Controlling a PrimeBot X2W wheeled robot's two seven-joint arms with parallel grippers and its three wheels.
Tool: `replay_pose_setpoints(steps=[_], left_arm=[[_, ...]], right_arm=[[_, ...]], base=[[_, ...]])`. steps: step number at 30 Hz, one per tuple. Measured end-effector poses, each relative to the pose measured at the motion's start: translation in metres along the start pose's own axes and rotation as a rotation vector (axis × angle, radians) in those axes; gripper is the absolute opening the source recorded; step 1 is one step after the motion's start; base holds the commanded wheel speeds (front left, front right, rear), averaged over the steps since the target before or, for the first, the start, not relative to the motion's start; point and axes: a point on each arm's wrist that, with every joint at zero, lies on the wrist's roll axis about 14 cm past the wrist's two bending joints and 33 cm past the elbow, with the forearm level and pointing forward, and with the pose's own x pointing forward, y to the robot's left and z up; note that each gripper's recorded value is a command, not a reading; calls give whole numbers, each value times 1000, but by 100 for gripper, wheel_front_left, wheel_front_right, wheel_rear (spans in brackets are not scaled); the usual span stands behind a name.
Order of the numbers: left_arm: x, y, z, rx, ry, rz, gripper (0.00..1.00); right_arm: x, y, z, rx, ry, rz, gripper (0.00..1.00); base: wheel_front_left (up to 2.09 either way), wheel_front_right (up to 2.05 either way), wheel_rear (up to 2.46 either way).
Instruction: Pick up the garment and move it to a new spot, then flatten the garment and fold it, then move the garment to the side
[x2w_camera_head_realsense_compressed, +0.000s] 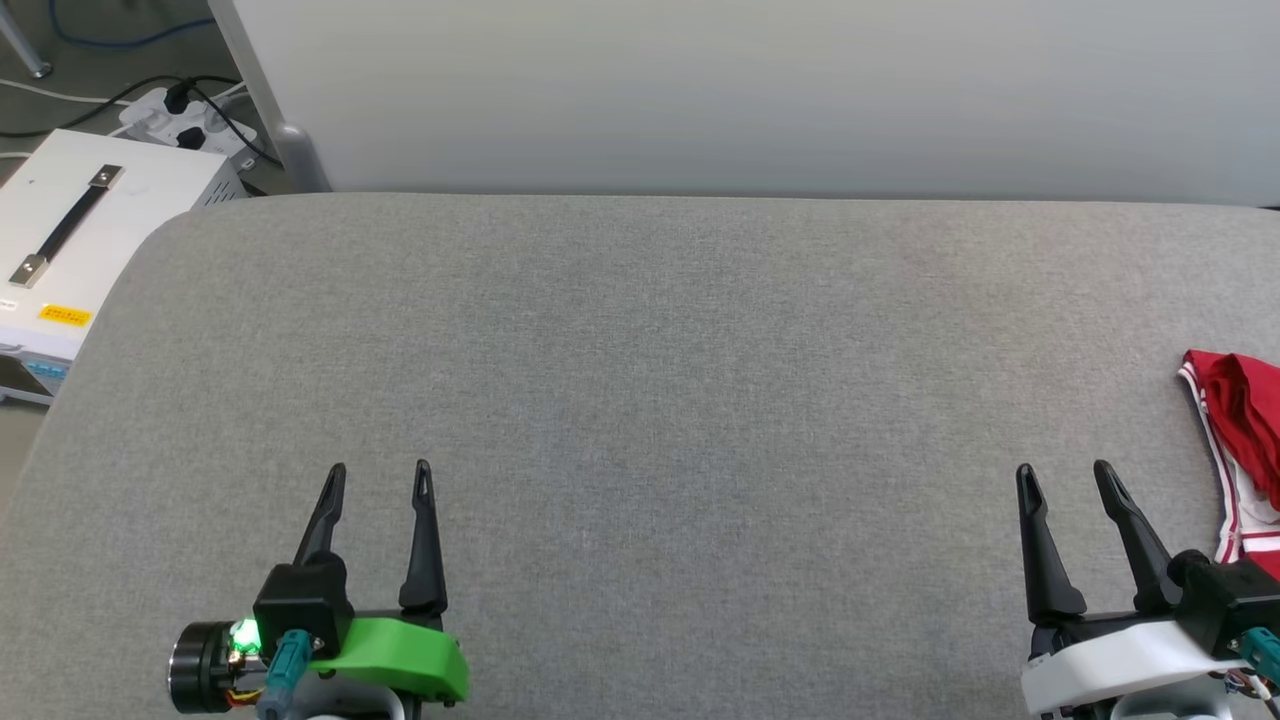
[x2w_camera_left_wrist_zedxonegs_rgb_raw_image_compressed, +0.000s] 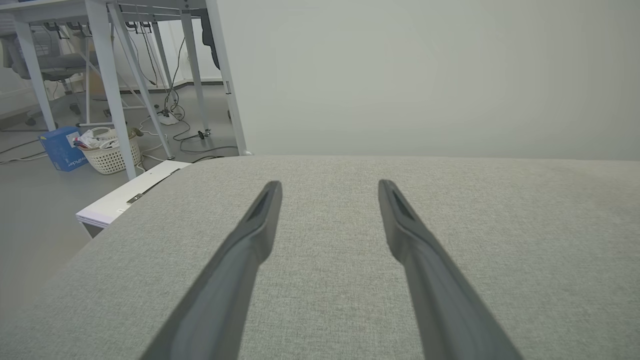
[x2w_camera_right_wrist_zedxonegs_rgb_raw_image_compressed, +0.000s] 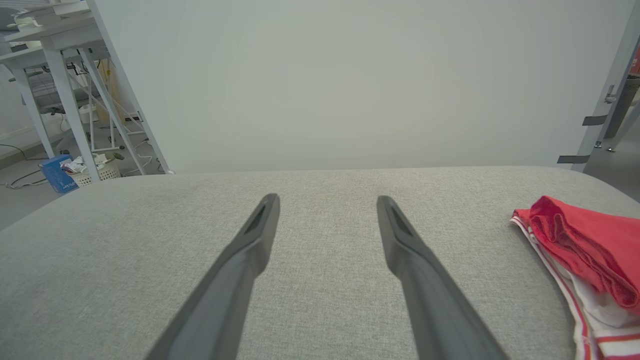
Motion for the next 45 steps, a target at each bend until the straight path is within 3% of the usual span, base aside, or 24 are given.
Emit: replay_pose_setpoints(steps=[2,3,45], left_arm=[[0,0,-1,-1,4,0,100],[0,0,-2,1,6,1,0],[2,-1,-1,10,43,-3,0]], right_arm=[[-1,0,0,3,1,-3,100],[-2,0,-1,4,2,-4,0],[-4,3,-6,-43,64,2,0]], base=[[0,0,0],[0,0,0],[0,0,0]])
